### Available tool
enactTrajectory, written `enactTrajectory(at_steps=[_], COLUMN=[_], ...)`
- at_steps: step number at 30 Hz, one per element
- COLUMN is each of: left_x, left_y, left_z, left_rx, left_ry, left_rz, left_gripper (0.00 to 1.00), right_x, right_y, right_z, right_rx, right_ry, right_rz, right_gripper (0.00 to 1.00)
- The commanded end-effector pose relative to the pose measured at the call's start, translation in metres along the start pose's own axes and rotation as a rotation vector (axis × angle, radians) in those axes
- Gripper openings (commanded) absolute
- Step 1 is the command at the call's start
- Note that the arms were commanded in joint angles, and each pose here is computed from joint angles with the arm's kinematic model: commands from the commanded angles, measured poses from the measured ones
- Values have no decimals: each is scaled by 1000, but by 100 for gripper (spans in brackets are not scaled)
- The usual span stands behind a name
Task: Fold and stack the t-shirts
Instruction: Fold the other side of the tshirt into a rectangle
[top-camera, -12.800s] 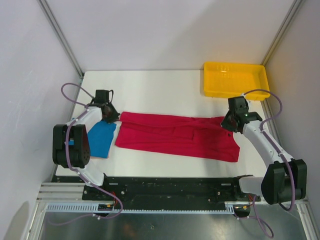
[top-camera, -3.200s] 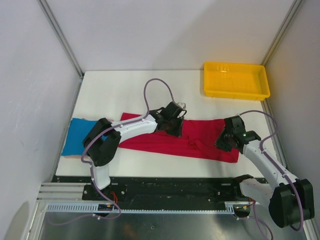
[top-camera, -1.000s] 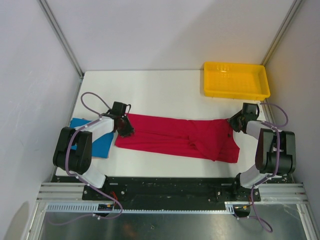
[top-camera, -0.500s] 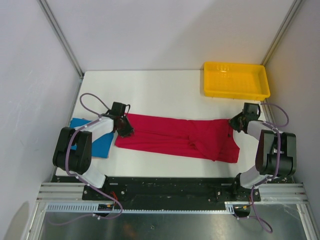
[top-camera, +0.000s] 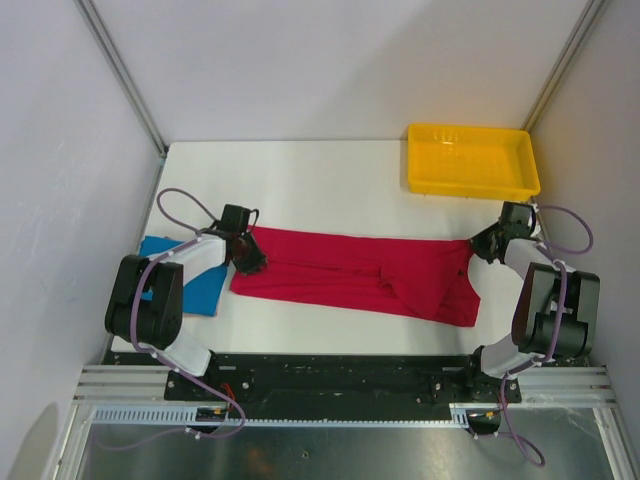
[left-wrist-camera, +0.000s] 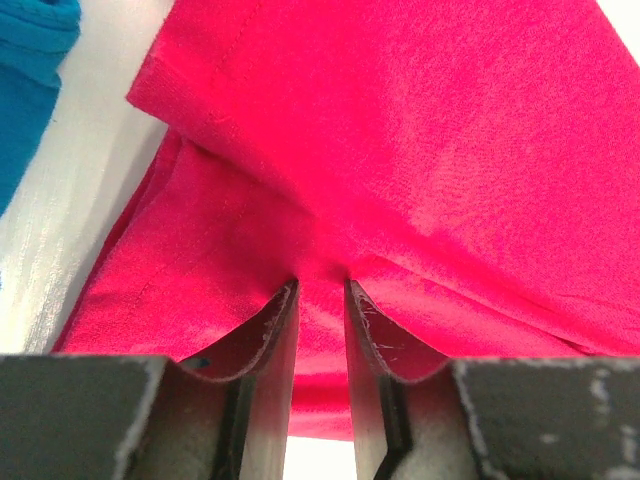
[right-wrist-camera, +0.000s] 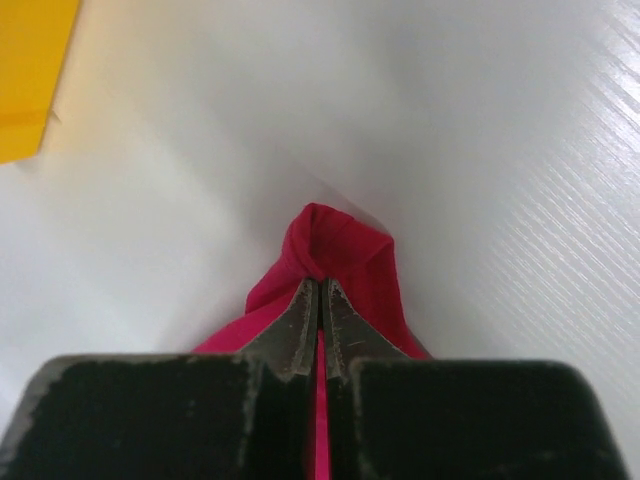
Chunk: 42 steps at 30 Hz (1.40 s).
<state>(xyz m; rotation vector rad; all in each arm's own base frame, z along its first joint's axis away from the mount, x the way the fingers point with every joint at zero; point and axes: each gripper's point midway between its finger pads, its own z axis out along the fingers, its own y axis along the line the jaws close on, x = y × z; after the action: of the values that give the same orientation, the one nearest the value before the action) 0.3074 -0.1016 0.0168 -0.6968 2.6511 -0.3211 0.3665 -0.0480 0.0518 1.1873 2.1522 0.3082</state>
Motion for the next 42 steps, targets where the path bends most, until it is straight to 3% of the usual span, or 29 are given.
enactTrajectory(at_steps=[1,7,13,17,27,35,42], left_x=[-1,-5,-27,-45,-66,-65,-73], left_y=[22,16,-1,-3,20,47,42], left_z=[6,2,-17,-31,-17,1,-21], left_rx=[-79,-55,2,-8,-145,-248,-211], left_ry=[-18,-25,-102,-180,-236,-213,-271], left_rz=[-22,-10,22,33,-7,-31,-18], left_gripper=[30,31,33,33,33,25,24], right_x=[-19,-18,-25,-20,12,39,53], right_y=[-1,-5,4,10,29,29,14], right_z=[-1,1,-20,-33,-44,-52,-71], right_rx=[27,55,58,56,23,-4,4], right_ry=[-48,-26,-24,-7,52,121,148], right_rz=[-19,-35,-64,-88,-163,-185,-184], right_gripper=[0,2,27,35,36,36,36])
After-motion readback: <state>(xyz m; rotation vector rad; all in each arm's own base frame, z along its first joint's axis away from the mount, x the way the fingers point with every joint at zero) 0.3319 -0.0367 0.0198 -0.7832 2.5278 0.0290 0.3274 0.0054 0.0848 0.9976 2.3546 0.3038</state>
